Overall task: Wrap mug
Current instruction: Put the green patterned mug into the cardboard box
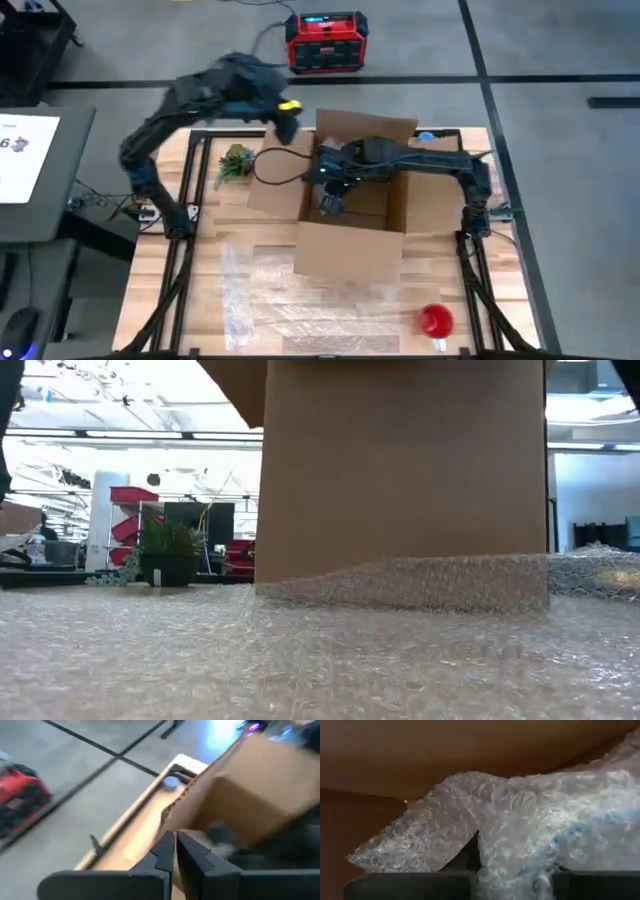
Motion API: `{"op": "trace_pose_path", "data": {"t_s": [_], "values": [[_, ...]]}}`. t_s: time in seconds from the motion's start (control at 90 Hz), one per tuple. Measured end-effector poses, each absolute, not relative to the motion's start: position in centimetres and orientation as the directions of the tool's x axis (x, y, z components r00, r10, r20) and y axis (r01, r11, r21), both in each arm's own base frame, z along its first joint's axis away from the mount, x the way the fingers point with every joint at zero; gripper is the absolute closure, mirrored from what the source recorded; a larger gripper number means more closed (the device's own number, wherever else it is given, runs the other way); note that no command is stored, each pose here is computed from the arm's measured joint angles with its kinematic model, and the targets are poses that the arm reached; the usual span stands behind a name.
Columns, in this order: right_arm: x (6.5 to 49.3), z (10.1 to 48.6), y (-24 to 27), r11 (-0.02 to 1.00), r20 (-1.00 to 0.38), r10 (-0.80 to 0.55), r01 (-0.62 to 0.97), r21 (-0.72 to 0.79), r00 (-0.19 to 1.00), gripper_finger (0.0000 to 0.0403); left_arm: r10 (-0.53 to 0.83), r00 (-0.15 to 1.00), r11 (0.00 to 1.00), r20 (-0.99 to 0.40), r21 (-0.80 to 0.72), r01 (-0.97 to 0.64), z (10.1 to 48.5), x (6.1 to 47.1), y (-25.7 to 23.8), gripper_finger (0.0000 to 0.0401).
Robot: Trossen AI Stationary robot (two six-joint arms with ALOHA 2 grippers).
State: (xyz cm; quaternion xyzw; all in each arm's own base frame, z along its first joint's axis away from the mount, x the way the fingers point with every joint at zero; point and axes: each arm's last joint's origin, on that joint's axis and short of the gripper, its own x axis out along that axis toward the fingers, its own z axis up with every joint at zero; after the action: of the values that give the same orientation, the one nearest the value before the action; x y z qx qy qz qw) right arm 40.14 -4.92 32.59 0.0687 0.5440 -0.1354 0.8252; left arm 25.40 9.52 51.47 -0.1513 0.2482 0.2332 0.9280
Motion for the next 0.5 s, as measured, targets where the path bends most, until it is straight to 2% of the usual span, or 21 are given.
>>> {"op": "trace_pose_path", "data": {"t_s": [0.267, 0.5], "values": [[42.8, 26.8, -6.7, 0.974, -0.963, -0.115, 0.220, -0.060, 0.246, 0.0360, 0.262, 0.855, 0.852, -0.448, -0.308, -0.423, 54.1, 20.6, 4.6, 0.0401], [43.9, 24.4, -7.0, 0.976, -0.971, -0.110, 0.209, -0.065, 0.214, 0.0322, 0.266, 0.840, 0.854, -0.473, -0.288, -0.432, 54.1, 19.5, 2.5, 0.0401]]}}
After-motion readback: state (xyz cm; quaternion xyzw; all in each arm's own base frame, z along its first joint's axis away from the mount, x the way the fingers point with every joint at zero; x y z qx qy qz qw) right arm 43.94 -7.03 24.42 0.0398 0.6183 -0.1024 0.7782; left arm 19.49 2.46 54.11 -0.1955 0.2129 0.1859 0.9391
